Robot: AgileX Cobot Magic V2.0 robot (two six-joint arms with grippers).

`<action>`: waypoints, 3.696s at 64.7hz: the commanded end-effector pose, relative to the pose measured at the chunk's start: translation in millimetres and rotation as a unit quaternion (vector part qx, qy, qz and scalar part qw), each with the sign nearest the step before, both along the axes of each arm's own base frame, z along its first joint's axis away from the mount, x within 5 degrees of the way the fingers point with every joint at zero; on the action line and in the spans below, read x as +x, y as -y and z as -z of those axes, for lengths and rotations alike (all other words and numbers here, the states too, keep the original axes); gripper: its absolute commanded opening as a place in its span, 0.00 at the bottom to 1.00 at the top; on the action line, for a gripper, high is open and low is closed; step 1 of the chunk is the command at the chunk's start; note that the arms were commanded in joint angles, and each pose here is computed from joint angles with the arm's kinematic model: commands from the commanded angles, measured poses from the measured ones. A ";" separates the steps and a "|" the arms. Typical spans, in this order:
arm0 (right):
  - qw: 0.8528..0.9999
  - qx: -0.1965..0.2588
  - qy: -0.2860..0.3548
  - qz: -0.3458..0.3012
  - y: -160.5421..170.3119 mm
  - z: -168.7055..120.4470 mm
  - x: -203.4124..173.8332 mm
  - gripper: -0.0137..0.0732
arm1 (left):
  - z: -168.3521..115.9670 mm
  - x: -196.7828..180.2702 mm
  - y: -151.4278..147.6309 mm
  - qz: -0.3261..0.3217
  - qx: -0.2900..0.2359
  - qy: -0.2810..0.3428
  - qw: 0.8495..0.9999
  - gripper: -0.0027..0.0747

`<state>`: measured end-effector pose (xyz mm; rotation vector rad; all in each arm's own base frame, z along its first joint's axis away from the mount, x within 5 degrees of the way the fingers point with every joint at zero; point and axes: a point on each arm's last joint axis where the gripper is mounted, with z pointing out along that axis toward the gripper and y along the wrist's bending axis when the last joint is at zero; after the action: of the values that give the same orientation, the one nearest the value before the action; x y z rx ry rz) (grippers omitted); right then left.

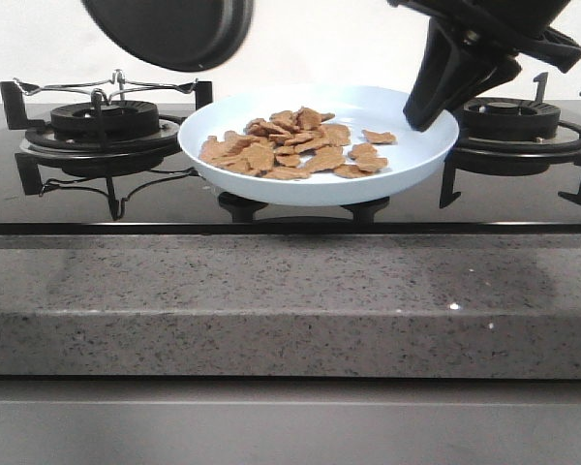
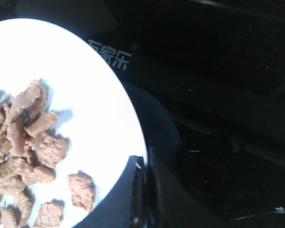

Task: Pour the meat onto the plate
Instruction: 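Lower the empty pan back onto its burner with the left gripper, then lower the plate of meat back between the burners with the right gripper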

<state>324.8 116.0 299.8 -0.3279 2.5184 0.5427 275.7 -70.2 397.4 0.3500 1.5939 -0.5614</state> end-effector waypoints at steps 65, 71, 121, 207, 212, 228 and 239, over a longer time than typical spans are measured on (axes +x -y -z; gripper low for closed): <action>0.999 0.023 0.043 0.007 0.3 -23.1 -3.0 0.03 | 73.5 124.5 -120.0 -0.022 -0.411 -0.250 0.877 0.01; 0.999 0.023 0.043 0.007 0.3 -23.1 -3.0 0.03 | 82.8 128.2 -120.3 -0.018 -0.420 -0.266 0.867 0.01; 0.999 0.023 0.043 0.007 0.3 -23.1 -3.0 0.03 | 87.0 111.9 -155.8 -0.015 -0.377 -0.276 0.884 0.70; 0.999 0.023 0.043 0.007 0.3 -23.1 -3.0 0.03 | 32.9 -105.3 -39.2 -0.141 0.144 -0.234 0.951 0.70; 0.999 0.023 0.043 0.007 0.3 -23.1 -3.0 0.03 | 33.4 -110.1 -39.7 -0.141 0.143 -0.231 0.952 0.70; 0.999 0.023 0.043 0.007 0.3 -23.1 -3.0 0.03 | 31.4 -113.3 -40.0 -0.142 0.142 -0.227 0.953 0.70; 0.999 0.024 0.047 0.009 0.4 -23.5 -2.3 0.03 | 34.4 -112.3 -39.7 -0.138 0.146 -0.240 0.950 0.70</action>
<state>324.8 116.0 299.8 -0.3279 2.5184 0.5427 161.5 -28.9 351.2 0.2230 2.2373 -0.1804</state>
